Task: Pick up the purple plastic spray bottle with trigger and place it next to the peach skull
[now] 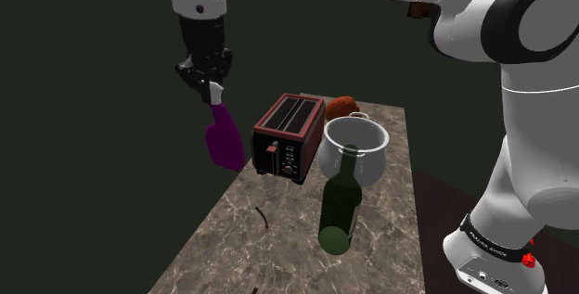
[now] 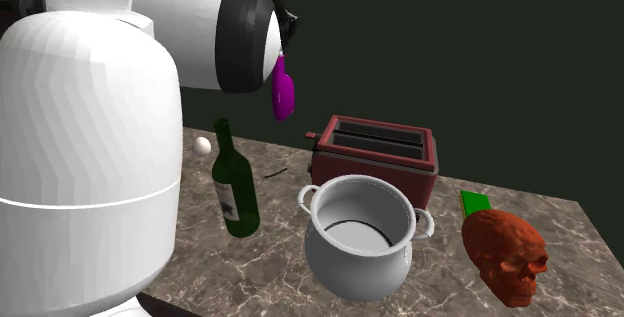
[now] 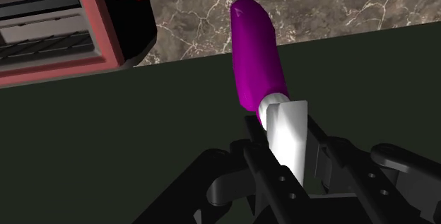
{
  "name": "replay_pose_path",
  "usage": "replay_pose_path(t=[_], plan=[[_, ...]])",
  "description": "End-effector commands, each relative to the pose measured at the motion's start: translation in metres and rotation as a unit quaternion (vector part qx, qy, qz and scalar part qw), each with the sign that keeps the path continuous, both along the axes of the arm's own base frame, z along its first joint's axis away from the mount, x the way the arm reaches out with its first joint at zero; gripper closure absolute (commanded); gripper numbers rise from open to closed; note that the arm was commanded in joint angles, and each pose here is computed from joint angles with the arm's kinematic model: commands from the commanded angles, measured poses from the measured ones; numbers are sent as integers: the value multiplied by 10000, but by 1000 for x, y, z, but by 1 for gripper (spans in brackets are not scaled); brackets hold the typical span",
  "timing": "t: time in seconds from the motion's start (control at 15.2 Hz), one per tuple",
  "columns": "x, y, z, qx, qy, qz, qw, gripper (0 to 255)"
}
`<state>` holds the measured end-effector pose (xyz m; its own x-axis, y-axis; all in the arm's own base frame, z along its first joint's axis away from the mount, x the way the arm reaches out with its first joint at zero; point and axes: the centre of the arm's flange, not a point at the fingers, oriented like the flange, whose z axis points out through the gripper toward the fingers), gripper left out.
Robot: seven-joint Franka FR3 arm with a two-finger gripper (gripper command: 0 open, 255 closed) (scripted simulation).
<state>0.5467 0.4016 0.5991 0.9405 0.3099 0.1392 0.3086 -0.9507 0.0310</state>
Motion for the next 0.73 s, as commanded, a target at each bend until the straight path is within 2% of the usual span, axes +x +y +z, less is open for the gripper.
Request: replay_pose_path(t=[0.0,0.4,0.66], plan=[[0,-1,11,-2,1,-1,10000,255],[0,-1,38,-2,1,-1,10000,255],[1,-53,48,-2,1,-1,10000,255]])
